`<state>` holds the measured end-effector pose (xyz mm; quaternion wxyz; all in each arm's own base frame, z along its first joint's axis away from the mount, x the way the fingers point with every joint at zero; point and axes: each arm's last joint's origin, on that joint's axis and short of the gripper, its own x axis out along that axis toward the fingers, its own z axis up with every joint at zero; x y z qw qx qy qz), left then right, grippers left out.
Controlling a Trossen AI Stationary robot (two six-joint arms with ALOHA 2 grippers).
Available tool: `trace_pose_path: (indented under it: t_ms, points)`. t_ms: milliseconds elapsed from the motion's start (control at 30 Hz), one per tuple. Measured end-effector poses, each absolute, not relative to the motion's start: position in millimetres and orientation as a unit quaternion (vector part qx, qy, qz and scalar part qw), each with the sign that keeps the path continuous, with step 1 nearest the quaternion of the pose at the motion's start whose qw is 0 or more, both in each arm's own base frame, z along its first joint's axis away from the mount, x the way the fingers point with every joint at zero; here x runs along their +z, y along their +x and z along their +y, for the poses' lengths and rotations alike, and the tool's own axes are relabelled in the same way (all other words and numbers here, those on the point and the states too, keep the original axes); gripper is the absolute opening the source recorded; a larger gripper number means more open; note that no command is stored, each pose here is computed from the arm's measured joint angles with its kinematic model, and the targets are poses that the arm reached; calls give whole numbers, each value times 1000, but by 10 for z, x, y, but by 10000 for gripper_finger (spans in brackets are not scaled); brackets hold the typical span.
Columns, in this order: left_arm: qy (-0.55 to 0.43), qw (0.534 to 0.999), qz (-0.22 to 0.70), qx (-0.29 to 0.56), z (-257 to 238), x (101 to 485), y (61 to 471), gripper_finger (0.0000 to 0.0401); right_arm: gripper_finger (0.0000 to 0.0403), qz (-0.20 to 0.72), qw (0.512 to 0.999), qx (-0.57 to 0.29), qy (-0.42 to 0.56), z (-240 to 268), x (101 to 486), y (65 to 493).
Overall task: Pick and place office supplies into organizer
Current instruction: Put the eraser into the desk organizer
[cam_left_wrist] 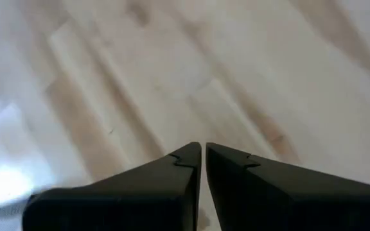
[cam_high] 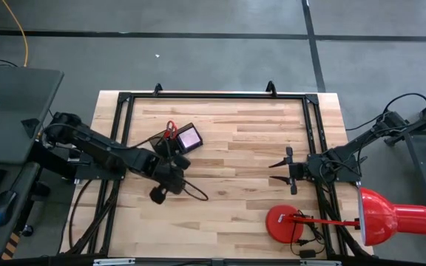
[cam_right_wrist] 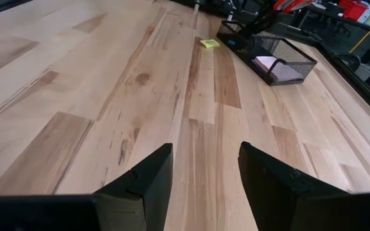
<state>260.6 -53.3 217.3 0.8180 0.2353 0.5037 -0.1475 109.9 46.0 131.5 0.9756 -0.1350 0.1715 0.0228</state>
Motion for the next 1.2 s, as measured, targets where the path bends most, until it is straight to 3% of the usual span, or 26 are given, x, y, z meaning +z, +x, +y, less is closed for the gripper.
trace_pose_path:
  t_ms: [133,467,633,767,900,1200]
  points:
    - [232,817,519,-99,-488,2087,2551,17,169,173,975,29,-135,463,1312,1098]
    - [336,772,526,-120,-436,1608,2305,17,169,180,973,35,-137,464,1297,1092]
    - [227,813,532,-64,-472,1606,2306,17,169,180,973,36,-137,464,1298,1092]
    - [214,815,532,-79,-482,1603,2305,17,169,180,973,36,-137,464,1298,1092]
    - [242,808,535,-43,-408,1607,2315,19,169,180,973,36,-137,464,1297,1092]
    - [257,786,563,-18,-371,1585,2256,94,169,180,973,38,-136,465,1297,1092]
